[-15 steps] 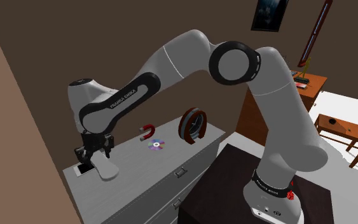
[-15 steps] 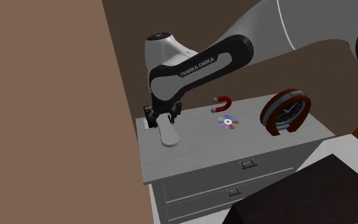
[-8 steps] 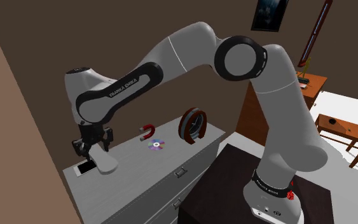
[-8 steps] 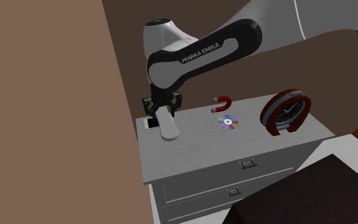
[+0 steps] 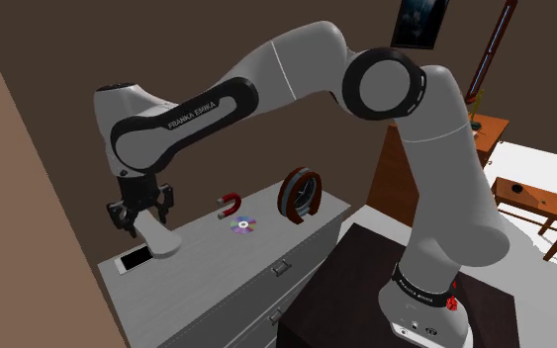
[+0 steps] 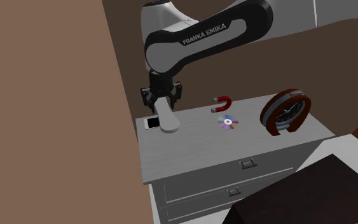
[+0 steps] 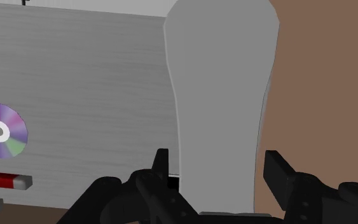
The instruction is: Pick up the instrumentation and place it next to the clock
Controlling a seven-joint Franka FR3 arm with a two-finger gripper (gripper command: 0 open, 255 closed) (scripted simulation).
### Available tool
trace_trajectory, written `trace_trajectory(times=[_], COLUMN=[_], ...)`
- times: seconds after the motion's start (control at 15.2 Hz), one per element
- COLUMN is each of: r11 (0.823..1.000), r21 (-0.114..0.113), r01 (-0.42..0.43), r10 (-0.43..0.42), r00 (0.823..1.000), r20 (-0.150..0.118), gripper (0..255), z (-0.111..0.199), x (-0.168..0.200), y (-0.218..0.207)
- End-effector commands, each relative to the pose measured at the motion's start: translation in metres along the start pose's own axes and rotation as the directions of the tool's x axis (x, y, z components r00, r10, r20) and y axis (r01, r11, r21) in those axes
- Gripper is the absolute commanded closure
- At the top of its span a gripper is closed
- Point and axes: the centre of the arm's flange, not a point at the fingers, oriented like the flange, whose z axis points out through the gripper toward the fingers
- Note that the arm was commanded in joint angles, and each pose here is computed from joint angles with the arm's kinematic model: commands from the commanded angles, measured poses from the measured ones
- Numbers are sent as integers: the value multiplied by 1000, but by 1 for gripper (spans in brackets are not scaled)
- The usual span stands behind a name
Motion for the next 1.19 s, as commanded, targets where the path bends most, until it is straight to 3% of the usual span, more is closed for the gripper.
trace_trajectory(times=[0.0, 0.53, 1.12], r11=[1000, 1000, 1000], r21=[0, 0, 0], r01=[0, 0, 0], r10=[0, 0, 0], r00=[1000, 1000, 1000], r20=[0, 0, 0], gripper=[255, 255, 255], z=[-11, -48, -51], x=[1, 0, -13], y=[-1, -2, 116])
